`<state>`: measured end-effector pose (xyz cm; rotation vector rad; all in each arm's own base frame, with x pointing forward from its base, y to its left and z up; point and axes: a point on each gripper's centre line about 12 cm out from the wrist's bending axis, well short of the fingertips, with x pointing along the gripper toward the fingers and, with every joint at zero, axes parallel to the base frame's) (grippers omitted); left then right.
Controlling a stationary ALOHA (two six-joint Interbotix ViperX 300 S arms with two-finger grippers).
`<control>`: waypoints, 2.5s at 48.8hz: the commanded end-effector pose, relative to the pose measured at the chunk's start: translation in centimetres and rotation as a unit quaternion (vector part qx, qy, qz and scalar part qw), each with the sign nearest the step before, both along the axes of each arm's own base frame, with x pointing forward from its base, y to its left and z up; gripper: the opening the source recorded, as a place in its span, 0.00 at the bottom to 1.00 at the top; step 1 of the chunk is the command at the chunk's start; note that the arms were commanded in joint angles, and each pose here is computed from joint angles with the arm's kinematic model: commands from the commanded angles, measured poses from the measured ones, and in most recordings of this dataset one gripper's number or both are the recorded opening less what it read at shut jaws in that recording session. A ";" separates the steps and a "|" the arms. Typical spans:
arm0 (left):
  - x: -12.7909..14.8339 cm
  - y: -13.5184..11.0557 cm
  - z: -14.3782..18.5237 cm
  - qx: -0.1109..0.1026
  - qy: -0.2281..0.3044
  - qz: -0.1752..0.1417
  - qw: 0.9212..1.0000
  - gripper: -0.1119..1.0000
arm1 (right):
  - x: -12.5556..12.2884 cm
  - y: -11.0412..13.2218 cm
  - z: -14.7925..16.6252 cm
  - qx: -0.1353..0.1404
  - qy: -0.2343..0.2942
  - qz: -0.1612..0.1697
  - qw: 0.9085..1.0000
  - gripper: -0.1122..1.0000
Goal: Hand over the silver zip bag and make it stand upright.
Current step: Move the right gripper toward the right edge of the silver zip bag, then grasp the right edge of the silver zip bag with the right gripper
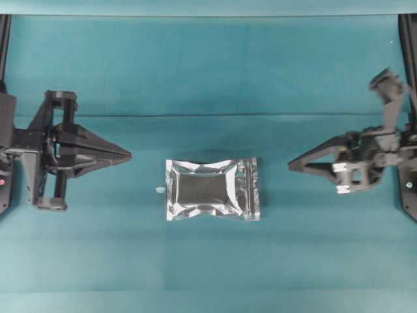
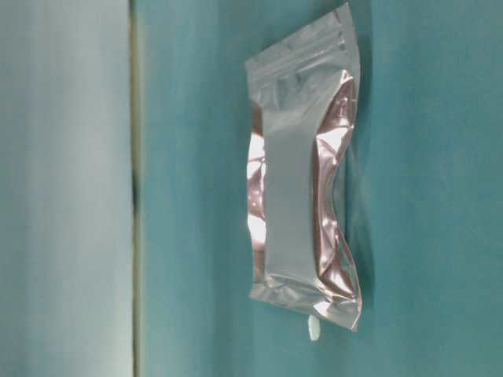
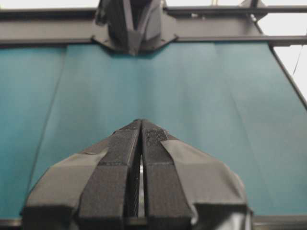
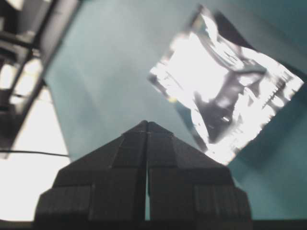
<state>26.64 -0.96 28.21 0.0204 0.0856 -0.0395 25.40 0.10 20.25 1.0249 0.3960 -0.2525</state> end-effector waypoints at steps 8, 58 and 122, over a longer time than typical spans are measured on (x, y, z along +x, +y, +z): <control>0.2 -0.1 1.0 -0.001 -0.015 -0.001 1.000 0.11 | 2.0 0.1 -2.1 0.011 0.035 -0.011 0.999 0.53; 0.2 0.1 0.1 0.003 0.014 0.001 1.000 0.11 | 6.9 0.5 -11.2 0.101 0.100 -0.104 0.984 0.98; 0.0 0.9 0.0 0.003 0.015 0.016 1.000 0.11 | 8.7 -0.3 -11.8 0.096 0.100 -0.112 0.984 0.11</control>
